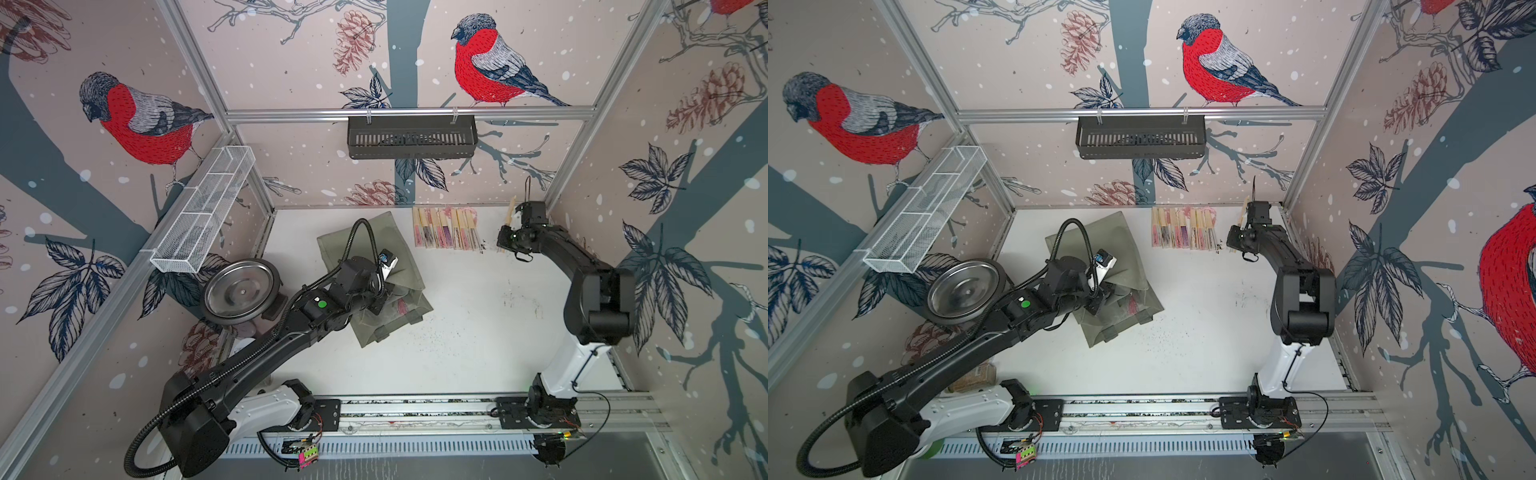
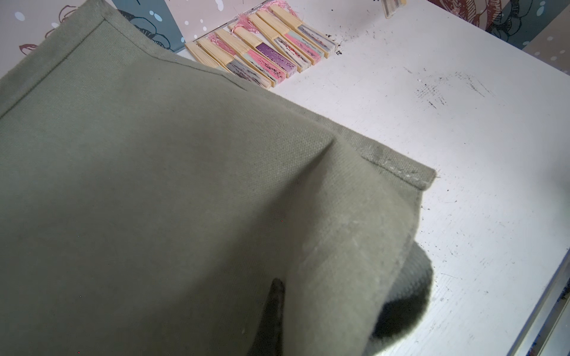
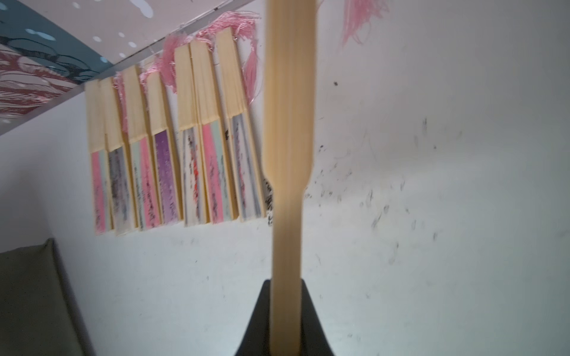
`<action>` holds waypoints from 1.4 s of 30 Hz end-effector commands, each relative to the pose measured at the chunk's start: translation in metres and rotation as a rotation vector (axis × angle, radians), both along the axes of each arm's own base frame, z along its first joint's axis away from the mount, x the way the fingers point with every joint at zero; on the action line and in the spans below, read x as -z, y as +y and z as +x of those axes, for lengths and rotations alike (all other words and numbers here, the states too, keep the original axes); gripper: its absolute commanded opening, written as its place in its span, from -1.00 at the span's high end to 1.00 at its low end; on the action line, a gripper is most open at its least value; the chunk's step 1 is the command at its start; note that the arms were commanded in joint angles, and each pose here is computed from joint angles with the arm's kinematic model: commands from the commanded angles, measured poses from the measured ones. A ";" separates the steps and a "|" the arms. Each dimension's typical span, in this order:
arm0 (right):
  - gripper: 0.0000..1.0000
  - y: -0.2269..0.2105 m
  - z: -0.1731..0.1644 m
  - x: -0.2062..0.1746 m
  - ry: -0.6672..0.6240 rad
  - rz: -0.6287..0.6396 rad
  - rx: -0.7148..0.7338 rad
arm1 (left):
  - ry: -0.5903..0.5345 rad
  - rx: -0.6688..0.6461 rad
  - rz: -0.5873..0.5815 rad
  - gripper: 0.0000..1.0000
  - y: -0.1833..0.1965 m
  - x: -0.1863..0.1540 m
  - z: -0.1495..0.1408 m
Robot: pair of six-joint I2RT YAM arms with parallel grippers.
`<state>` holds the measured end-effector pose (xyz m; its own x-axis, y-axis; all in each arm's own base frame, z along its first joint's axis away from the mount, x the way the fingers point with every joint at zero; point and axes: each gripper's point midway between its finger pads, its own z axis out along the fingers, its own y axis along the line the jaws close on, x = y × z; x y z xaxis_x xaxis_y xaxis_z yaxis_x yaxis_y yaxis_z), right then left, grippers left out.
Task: Take out the folding fans from the tote bags
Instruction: Place the folding fan at the center of the board.
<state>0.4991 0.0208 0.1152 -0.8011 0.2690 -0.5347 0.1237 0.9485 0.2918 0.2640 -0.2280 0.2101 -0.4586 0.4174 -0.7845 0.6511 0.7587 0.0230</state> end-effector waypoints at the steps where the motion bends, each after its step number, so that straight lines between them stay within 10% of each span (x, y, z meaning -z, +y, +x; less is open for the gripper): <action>1: 0.87 -0.005 0.012 0.021 0.073 -0.051 -0.039 | -0.016 -0.003 -0.015 1.00 -0.001 -0.005 0.002; 32: 0.77 0.043 0.046 0.099 0.296 0.022 -0.344 | -0.012 -0.017 0.011 1.00 0.001 0.001 0.004; 42: 0.42 0.036 0.053 0.089 0.276 0.006 -0.310 | -0.014 -0.018 0.011 1.00 0.002 0.001 0.004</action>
<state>0.5570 0.0631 0.0286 -0.9494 -0.0109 -0.3138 -0.1153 0.9417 0.3161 0.2648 -0.2279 0.2056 -0.4660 0.4244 -0.7764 0.6494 0.7600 0.0257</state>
